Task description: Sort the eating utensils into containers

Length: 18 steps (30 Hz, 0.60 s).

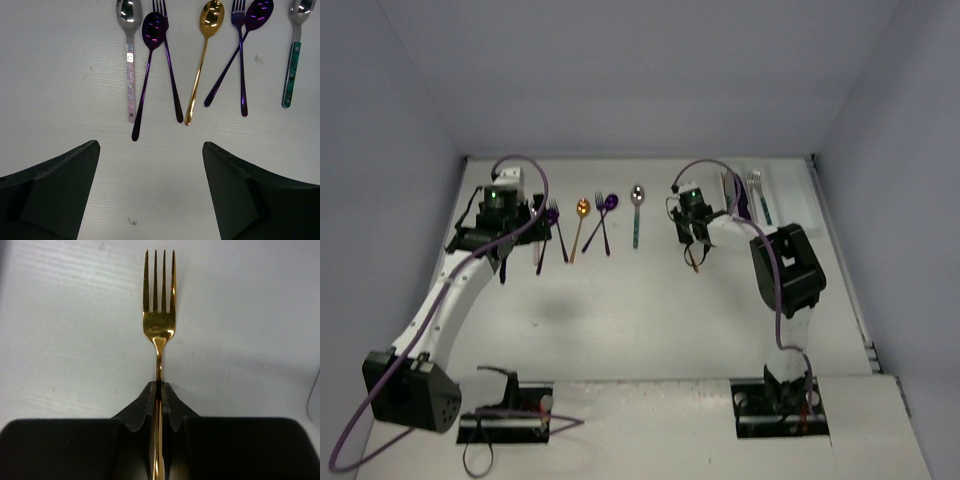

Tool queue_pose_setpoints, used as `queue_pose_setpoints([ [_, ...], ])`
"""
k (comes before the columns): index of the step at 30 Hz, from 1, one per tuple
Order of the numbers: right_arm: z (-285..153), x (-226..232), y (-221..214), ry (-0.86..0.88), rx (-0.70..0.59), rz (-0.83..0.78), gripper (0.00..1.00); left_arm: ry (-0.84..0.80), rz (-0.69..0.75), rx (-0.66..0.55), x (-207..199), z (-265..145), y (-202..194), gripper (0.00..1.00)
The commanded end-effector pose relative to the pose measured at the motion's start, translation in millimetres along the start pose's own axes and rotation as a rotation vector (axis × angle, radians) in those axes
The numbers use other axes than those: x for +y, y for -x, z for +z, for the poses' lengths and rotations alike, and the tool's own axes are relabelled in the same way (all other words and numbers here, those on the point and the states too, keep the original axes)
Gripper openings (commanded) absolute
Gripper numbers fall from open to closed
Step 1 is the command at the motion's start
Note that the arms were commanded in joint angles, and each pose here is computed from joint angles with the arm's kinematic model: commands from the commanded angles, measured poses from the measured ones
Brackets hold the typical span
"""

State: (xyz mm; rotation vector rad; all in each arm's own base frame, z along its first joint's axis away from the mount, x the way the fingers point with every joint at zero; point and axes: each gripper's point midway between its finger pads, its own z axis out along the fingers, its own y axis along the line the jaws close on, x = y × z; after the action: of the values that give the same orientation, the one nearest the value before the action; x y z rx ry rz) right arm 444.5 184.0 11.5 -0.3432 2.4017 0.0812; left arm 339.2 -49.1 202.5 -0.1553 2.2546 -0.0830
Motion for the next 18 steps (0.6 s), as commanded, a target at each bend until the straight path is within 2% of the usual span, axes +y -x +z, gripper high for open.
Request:
queue_pose_setpoints([
  [1, -33, 1, -57, 0.0, 0.172, 0.078, 0.04, -0.022, -0.015, -0.058, -4, -4, 20, 0.82],
  [5, -44, 2, -68, 0.004, 0.215, 0.098, 0.12, -0.016, -0.013, -0.06, -3, -4, 20, 0.82],
  [9, -47, -1, -57, -0.017, 0.232, 0.088, 0.21, -0.015, -0.012, -0.058, -3, -4, 20, 0.82],
  [13, -44, -2, -43, -0.023, 0.235, 0.079, 0.23, -0.016, -0.011, -0.055, -3, -3, 19, 0.82],
  [18, -32, 2, -46, 0.002, 0.27, 0.084, 0.23, -0.015, -0.012, -0.059, -2, -4, 20, 0.82],
])
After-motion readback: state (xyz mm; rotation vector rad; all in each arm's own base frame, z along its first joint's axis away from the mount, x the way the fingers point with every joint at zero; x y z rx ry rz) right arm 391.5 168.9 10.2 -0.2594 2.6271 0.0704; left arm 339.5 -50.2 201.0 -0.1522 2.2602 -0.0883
